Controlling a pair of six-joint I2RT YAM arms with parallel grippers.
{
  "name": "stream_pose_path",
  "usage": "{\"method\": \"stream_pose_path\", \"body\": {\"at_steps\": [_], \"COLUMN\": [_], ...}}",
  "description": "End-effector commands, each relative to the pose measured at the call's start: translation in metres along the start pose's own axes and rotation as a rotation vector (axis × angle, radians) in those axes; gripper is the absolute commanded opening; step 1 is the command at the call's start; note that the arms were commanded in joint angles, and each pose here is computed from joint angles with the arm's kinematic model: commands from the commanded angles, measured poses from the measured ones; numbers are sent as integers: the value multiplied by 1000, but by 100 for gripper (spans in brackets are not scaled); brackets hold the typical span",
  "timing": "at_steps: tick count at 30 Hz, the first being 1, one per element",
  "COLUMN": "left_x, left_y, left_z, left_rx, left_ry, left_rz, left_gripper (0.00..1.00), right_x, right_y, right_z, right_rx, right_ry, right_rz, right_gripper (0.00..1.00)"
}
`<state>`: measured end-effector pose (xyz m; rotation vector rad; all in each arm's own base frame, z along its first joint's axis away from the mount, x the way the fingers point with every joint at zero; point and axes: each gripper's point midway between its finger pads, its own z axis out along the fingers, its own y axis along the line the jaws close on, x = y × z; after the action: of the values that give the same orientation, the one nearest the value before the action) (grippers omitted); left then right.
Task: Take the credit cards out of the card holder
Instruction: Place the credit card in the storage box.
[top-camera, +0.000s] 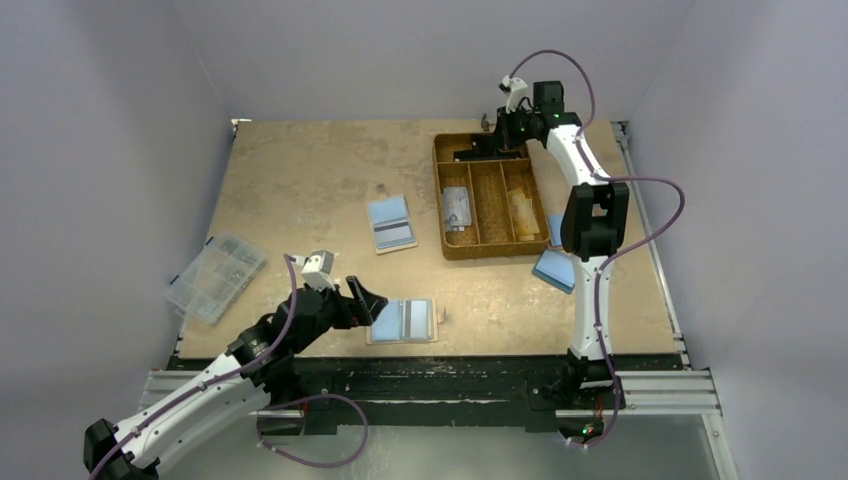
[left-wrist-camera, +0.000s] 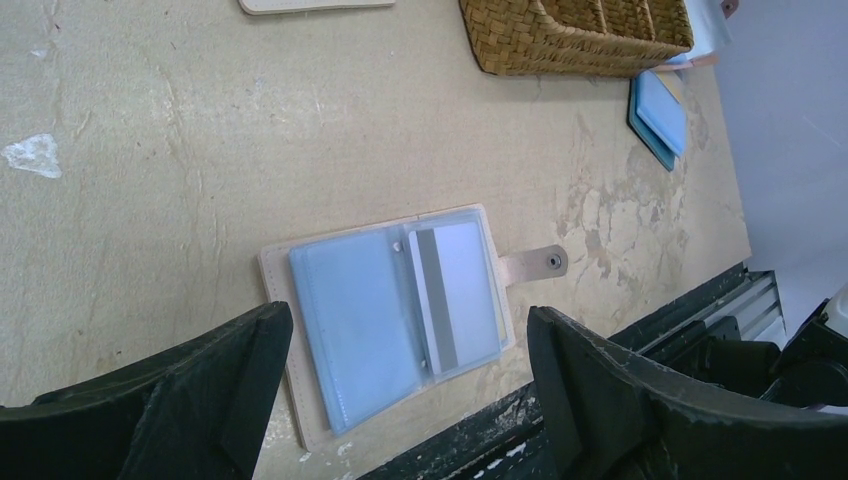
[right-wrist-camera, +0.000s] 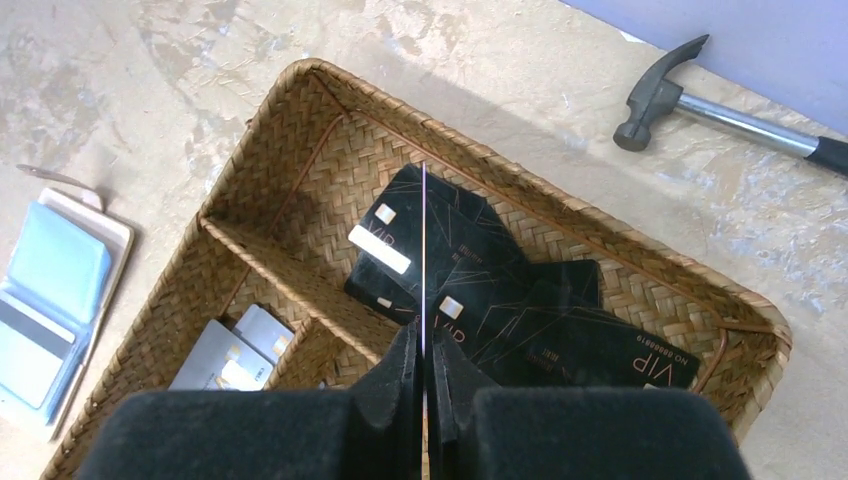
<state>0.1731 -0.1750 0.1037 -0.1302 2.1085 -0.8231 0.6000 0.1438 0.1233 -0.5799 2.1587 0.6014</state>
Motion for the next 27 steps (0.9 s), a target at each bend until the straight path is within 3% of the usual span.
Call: {"method": "stream_pose_path", "body": {"at_steps": [1,4,5,8,12,18,27], "left_x": [-7,-8,-8,-8,-10,-4,15], "left_y": [-5,-5,-6,-8,-15,-26,-40], "left_z": [1,0,-1,-2,-4,-4,3], "left_rx": [16,18,21,32,63,119,215], "left_ry": [-32,-35,-35,-34,-35,-3,72], "left_rz": [-1,-9,-12,-21,-40,-63,-104], "left_gripper": [94,94,94,94,94,94,93], "right_x": [-32,-31,-34,-47,-67,-70,-32], "right_y": [-1,-27,-36,-59,-57,-20,98], "right_z": [-5,-7,-11,-31,-58,-89,-144], "right_rx": [61,236,293,457,508,417,-1], "right_ry": [-64,-46,-49,-67,-111,-122,-105], "right_rz": [-47,-49,-49,-63,-84,-112,-267], "right_gripper": [13,17,30,45,48,51,54]}}
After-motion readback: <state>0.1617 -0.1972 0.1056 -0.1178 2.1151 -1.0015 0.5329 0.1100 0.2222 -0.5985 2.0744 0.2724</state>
